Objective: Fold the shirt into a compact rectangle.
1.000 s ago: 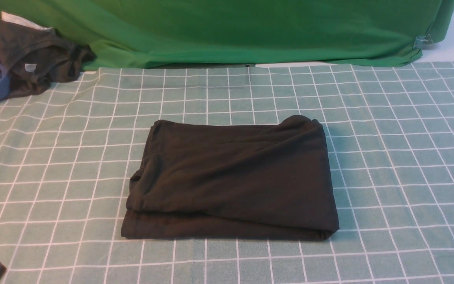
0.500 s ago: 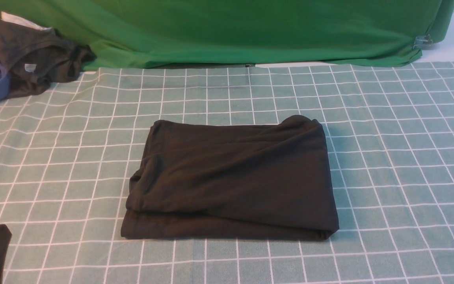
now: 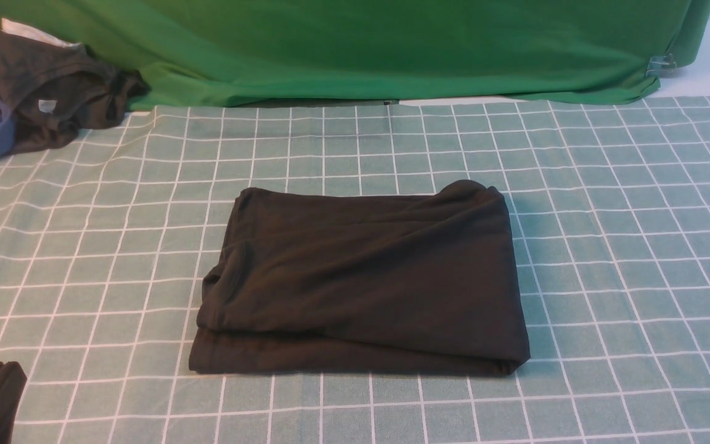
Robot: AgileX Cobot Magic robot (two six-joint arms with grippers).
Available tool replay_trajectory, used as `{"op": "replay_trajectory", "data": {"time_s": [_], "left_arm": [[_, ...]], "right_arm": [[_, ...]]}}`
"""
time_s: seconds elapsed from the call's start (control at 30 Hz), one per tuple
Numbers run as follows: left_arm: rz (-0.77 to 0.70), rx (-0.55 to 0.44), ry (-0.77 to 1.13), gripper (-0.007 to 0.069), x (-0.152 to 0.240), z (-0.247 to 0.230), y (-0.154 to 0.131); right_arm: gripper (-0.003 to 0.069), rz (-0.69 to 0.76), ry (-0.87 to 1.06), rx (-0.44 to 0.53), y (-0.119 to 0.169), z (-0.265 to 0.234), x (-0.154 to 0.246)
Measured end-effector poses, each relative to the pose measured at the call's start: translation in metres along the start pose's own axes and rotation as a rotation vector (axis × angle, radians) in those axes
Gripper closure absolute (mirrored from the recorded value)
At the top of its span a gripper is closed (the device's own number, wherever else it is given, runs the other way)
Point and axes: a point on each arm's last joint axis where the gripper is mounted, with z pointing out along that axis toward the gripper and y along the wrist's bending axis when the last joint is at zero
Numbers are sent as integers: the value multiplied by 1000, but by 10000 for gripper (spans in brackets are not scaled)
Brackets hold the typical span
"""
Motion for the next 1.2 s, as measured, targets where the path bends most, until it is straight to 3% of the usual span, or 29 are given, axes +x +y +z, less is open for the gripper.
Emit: {"op": "replay_trajectory", "data": {"time_s": [0.57, 0.73, 0.93, 1.2], "left_arm": [[0, 0, 0, 610, 0, 0, 0], [0, 0, 0, 610, 0, 0, 0], [13, 0, 0, 610, 0, 0, 0], [23, 0, 0, 610, 0, 0, 0]], "right_arm": [[421, 0, 0, 0, 0, 0, 0], [421, -2, 118, -9, 1, -1, 11], [421, -51, 380, 66, 4, -6, 54], [421, -82, 722, 134, 8, -38, 157]]}}
